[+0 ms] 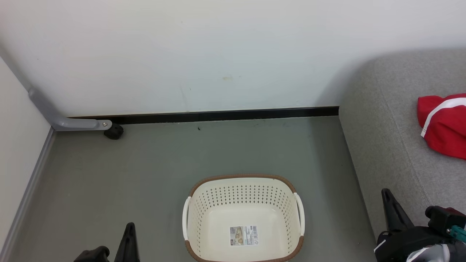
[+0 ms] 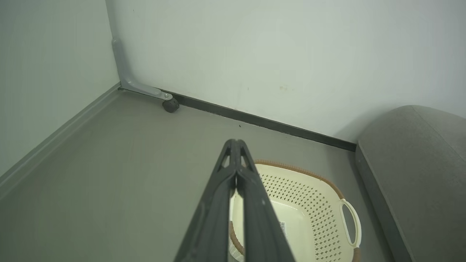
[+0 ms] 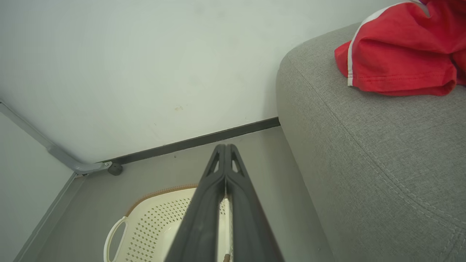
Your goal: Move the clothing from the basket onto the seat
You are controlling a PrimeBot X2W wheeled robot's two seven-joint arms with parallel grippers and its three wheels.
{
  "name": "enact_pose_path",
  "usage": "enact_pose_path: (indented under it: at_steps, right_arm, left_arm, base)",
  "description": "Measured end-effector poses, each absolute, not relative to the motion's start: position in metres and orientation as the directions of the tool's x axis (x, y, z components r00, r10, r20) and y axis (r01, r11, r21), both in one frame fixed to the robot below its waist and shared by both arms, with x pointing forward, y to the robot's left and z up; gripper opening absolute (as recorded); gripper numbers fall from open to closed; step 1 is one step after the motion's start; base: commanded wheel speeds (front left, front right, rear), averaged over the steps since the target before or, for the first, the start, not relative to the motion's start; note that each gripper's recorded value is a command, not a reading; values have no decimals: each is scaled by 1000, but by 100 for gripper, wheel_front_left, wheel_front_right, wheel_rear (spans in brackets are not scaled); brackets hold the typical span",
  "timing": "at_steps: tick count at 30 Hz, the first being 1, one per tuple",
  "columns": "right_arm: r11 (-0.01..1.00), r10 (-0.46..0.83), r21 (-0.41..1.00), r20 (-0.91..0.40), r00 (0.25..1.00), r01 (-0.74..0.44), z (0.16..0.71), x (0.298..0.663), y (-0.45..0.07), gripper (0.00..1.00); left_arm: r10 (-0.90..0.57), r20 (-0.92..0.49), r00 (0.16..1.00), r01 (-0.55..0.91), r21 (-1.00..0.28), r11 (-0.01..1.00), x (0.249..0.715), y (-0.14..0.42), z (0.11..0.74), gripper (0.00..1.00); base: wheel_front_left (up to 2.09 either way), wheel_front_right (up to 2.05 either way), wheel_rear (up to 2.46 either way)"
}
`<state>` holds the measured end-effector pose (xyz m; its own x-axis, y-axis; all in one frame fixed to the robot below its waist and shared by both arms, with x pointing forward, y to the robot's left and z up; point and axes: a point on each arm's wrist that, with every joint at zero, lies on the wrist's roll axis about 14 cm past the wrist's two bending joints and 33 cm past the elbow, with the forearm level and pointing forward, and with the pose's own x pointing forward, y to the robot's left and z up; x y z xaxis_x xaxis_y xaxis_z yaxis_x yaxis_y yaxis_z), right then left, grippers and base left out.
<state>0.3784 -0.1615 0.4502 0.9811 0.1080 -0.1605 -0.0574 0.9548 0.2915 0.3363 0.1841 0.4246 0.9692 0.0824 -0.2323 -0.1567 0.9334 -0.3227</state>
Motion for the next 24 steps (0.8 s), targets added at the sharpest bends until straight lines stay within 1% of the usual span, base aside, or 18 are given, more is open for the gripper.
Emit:
enact_pose_path:
  at_steps: [11, 24]
  right_arm:
    - [906, 76, 424, -188, 979, 11, 449, 379, -169, 0]
    - [806, 49, 587, -198, 979, 78, 451, 380, -176, 0]
  left_arm:
    - [79, -260, 962, -193, -446, 874, 338, 187, 422, 0]
    - [69, -276, 959, -227, -595, 771, 343, 189, 424, 0]
  base:
    - [0, 0, 0]
    - [0, 0, 0]
